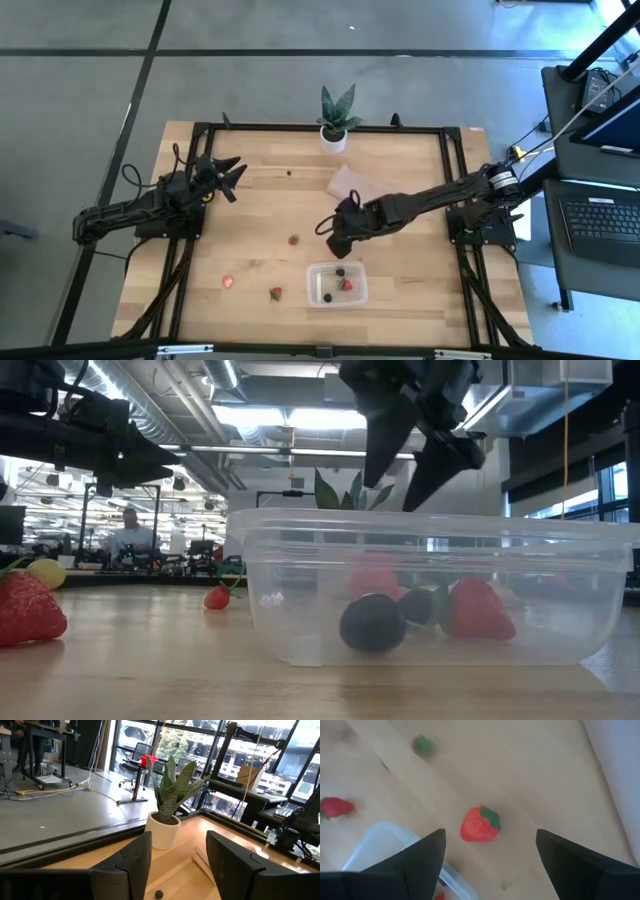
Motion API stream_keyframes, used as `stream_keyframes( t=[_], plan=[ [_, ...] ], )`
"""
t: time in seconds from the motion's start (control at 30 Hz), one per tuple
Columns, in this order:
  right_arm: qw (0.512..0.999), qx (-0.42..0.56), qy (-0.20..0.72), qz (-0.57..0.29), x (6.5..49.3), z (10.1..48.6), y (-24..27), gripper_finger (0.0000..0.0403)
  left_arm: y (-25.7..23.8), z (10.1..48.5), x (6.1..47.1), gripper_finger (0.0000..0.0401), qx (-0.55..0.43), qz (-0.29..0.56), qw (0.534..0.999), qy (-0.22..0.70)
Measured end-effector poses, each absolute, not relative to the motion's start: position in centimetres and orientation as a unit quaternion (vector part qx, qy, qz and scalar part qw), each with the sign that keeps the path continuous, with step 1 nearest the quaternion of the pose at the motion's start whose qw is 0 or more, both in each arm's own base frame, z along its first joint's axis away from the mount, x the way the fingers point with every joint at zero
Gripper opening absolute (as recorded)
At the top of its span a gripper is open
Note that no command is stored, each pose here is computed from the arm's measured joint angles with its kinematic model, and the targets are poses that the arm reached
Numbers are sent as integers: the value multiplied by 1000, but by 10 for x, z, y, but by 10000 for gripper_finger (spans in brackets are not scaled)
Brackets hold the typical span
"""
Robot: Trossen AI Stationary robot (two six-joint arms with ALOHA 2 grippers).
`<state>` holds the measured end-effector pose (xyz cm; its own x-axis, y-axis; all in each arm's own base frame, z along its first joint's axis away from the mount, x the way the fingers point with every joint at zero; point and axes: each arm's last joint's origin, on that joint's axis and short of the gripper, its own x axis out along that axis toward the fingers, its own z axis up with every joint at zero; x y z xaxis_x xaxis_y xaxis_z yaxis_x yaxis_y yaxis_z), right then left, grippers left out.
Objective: Pick and placing Produce into tupperware
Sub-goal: Put the red strawberry in the bin
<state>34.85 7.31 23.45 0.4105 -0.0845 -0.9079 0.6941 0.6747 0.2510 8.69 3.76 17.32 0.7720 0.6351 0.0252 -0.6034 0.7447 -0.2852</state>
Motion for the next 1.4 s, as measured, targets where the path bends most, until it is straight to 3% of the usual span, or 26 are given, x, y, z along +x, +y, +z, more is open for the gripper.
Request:
stream_keyframes(
  t=[0.33, 0.7, 1.4],
  plan=[
    [786, 331, 463, -240, 354, 232, 77, 312, 38, 173, 87, 179, -131, 332, 932, -60],
    [760, 305, 513, -255, 369, 183, 85, 312, 38, 173, 87, 179, -131, 332, 932, -60],
    [761, 292, 523, -249, 382, 147, 94, 312, 38, 173, 87, 179, -131, 332, 932, -60]
  ],
)
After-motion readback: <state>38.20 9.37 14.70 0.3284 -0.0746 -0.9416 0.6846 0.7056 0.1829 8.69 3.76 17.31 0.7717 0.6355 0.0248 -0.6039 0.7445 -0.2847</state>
